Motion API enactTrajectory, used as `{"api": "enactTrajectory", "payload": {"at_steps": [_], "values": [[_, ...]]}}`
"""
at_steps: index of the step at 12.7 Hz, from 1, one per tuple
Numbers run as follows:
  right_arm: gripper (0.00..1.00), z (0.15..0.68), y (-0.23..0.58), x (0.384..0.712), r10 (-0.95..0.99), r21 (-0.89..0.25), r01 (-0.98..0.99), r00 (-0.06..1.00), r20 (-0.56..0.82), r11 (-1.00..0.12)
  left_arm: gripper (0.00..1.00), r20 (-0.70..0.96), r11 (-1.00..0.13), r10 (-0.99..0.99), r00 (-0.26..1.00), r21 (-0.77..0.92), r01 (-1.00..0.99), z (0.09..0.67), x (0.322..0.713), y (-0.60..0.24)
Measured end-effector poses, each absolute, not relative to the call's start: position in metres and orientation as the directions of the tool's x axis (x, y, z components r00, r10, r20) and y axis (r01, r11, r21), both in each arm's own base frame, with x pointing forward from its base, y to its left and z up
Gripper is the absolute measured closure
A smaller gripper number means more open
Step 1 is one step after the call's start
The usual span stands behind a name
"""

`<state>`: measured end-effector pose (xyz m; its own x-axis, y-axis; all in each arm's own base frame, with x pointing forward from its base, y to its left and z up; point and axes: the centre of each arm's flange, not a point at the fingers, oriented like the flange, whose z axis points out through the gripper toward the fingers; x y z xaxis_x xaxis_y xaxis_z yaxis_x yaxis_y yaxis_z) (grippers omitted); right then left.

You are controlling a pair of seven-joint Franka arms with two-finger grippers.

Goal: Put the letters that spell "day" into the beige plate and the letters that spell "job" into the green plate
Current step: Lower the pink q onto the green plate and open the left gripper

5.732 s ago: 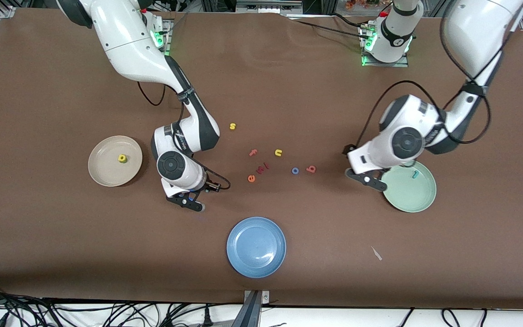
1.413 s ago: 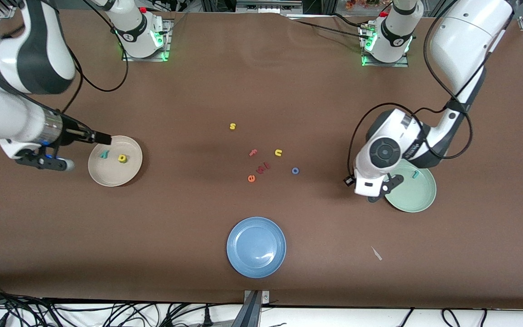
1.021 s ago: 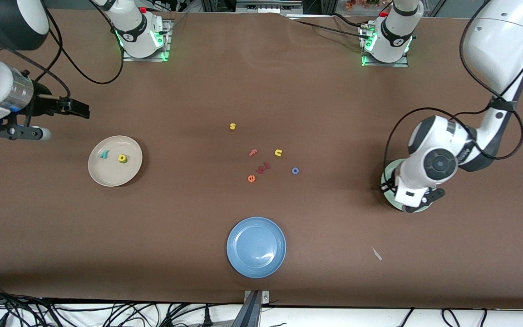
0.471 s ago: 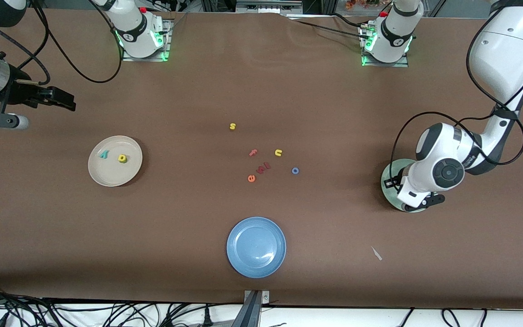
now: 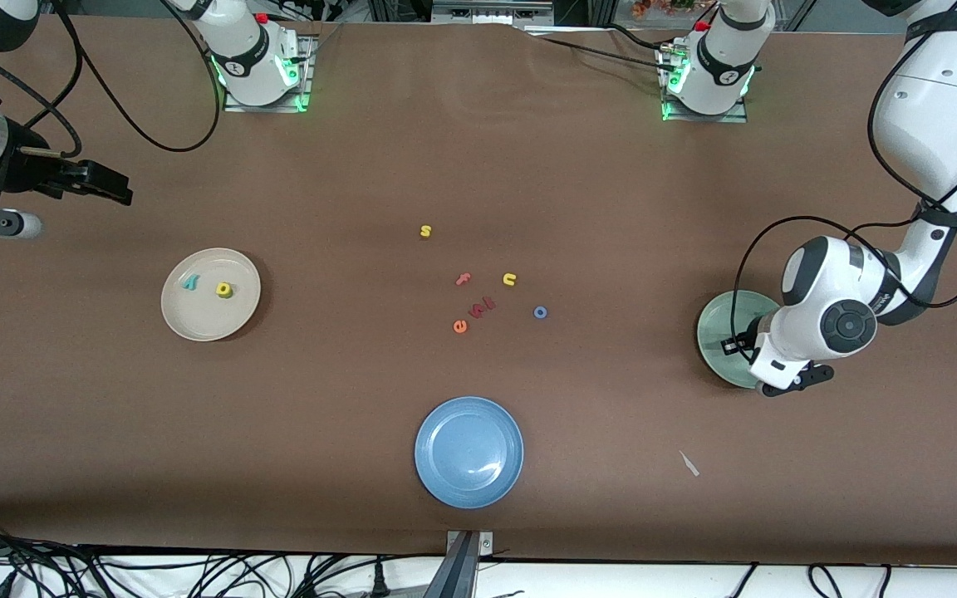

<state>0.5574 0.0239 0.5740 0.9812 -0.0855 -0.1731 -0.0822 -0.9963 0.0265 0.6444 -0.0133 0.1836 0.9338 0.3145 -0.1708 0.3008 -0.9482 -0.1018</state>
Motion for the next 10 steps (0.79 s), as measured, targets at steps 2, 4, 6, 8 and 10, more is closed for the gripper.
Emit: {"api": "enactTrajectory", "payload": {"at_steps": [2, 4, 6, 8, 10], "values": [[0.00, 0.573, 0.025, 0.560, -0.087, 0.026, -0.084, 0.983, -0.164, -0.996, 0.68, -0.173, -0.947, 0.318, 0.932, -0.101, 0.304, 0.180, 0.645, -0.011], [0.00, 0.574, 0.027, 0.562, -0.098, 0.026, -0.096, 0.984, -0.147, -0.995, 0.46, -0.166, -0.947, 0.319, 0.933, -0.099, 0.306, 0.182, 0.647, -0.010], [0.00, 0.575, 0.027, 0.565, -0.114, 0.025, -0.112, 0.985, -0.126, -0.993, 0.24, -0.157, -0.948, 0.316, 0.936, -0.095, 0.304, 0.187, 0.650, -0.011], [0.00, 0.575, 0.026, 0.567, -0.120, 0.023, -0.118, 0.986, -0.113, -0.993, 0.01, -0.153, -0.953, 0.302, 0.941, -0.090, 0.291, 0.197, 0.652, -0.022], [0.00, 0.573, 0.026, 0.572, -0.121, 0.020, -0.119, 0.988, -0.092, -0.993, 0.00, -0.176, -0.962, 0.271, 0.946, -0.080, 0.261, 0.214, 0.648, -0.057]]}}
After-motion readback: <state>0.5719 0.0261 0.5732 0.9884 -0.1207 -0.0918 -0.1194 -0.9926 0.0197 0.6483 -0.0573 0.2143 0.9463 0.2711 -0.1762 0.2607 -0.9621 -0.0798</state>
